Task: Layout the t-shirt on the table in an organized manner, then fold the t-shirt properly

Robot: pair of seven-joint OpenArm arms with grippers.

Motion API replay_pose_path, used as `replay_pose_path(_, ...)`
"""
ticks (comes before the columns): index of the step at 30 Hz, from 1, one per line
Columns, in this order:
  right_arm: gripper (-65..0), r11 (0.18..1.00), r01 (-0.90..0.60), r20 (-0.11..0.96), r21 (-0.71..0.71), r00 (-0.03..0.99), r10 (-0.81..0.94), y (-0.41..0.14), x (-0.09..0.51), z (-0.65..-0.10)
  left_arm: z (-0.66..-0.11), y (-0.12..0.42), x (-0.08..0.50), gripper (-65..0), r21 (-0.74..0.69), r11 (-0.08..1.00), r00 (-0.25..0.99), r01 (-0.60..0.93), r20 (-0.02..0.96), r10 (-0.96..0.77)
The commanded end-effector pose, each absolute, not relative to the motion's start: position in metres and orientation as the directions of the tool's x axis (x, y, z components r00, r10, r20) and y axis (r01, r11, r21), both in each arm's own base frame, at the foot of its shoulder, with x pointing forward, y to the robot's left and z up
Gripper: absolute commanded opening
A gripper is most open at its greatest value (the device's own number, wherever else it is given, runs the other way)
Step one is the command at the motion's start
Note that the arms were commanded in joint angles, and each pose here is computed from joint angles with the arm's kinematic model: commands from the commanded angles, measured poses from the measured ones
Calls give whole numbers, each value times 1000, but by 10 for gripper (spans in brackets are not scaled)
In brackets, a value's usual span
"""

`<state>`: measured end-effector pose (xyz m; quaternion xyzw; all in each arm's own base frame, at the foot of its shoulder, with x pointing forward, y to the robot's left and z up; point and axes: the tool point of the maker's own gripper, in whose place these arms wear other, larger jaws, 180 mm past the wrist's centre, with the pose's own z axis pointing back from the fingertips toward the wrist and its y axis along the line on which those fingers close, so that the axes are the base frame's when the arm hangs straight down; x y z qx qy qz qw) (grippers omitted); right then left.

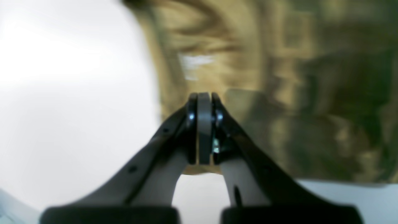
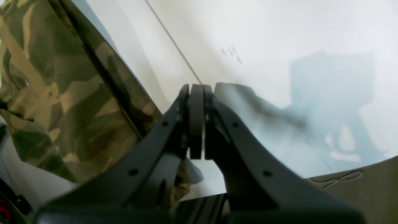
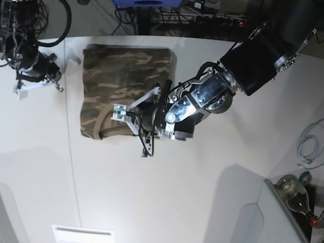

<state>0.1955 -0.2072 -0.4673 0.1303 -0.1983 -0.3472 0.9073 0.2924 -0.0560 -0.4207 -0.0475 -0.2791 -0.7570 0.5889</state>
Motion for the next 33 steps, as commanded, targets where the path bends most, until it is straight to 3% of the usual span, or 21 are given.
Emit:
replay_pose_path(1, -650, 732, 565, 300, 382, 673, -676, -213, 203, -460, -403, -63, 300, -650, 408, -134, -320, 903, 430, -845)
replay_pose_path(8, -650, 732, 565, 298, 381, 674, -676, -212, 202, -461, -421, -48, 270, -650, 359, -139, -297, 923, 434, -851)
replay_pose_path(18, -650, 731, 566, 296, 381, 674, -677, -212, 201, -461, -462, -2, 272, -650, 275, -90, -188, 957, 355, -916)
replay_pose_path(27, -650, 731, 566, 293, 382, 675, -677, -211, 200, -462, -431, -12, 298, -650, 349, 58, -127, 935, 484, -866)
replay_pose_path(33, -650, 731, 566, 293, 382, 675, -677, -211, 200, -462, -428, -11, 312, -650, 346, 119, -79, 931, 508, -858)
